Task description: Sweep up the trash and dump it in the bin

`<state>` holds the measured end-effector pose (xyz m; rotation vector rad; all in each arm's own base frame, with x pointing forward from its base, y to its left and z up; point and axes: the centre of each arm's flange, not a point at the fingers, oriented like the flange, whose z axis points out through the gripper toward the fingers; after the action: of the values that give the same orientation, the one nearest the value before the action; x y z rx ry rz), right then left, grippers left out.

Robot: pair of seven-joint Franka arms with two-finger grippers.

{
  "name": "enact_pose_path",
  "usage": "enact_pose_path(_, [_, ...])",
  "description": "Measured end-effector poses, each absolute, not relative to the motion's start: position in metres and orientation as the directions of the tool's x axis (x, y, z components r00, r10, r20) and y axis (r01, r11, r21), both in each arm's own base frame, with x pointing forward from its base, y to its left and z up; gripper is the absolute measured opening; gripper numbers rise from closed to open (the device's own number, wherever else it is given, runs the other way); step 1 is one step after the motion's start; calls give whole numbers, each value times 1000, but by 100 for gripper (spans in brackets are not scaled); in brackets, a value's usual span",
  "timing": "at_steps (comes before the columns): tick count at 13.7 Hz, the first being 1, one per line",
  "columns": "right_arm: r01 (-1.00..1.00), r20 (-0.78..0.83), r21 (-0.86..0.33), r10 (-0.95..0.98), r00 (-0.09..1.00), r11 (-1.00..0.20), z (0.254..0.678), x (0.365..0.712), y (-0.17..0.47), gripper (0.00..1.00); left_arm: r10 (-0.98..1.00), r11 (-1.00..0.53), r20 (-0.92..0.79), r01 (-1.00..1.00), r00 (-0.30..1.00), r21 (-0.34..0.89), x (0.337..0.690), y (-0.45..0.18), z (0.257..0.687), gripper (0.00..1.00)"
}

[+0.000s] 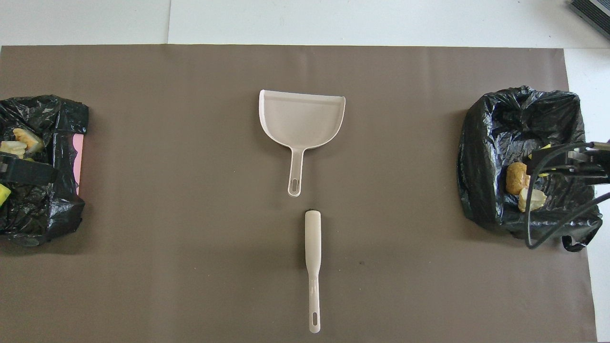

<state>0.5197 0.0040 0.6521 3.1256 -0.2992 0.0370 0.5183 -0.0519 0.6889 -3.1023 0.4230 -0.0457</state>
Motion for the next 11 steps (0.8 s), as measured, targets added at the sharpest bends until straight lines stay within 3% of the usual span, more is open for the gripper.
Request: enact_pose_path(11, [-161,16,1,-161,987,-987,650,519,-7,100,-268,-963,13,-268,963,-10,529,-53,684,100])
